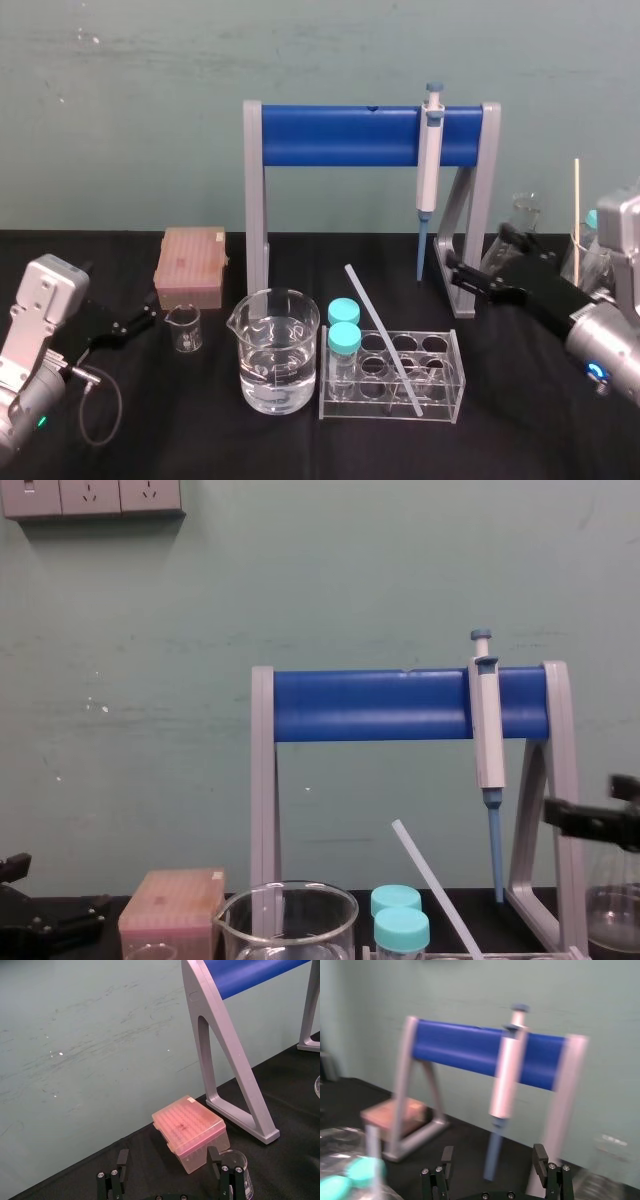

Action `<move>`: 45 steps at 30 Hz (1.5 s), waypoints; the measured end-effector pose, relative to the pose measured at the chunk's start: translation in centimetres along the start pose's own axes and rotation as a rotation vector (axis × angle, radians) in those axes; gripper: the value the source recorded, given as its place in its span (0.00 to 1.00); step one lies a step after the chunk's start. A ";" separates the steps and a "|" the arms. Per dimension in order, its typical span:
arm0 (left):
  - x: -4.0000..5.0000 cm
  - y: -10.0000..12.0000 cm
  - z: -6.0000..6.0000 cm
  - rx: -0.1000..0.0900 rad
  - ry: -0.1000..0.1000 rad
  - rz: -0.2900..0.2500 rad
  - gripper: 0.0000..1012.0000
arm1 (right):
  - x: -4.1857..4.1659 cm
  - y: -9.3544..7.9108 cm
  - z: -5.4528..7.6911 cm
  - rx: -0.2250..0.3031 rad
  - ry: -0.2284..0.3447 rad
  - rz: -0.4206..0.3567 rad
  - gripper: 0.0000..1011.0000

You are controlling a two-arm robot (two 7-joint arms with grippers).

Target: Pick up the stirring rod with one hand, then place it down.

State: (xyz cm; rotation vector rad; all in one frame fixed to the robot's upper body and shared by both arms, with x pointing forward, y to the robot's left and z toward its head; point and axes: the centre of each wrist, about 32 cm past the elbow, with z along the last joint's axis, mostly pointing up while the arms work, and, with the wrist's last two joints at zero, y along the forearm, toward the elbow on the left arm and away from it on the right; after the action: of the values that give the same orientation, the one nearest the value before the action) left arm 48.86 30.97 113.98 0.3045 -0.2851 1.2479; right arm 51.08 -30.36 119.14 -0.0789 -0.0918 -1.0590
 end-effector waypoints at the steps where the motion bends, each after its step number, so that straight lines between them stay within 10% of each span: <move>1: 0.00 0.0 0.0 0.000 0.000 0.000 0.99 | -0.06 0.2 0.3 0.002 0.013 0.020 0.99; 17: 0.00 0.0 0.0 0.000 0.000 0.000 0.99 | -2.26 4.5 3.2 -0.145 0.150 0.357 0.99; 45: 0.00 0.0 0.0 0.000 0.000 0.000 0.99 | -3.12 8.2 2.8 -0.229 0.080 0.426 0.99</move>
State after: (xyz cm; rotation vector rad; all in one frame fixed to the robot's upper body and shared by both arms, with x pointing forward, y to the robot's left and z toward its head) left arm 48.86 30.97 113.98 0.3045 -0.2851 1.2480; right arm 56.65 -23.34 121.36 -0.2518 0.1157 -0.6420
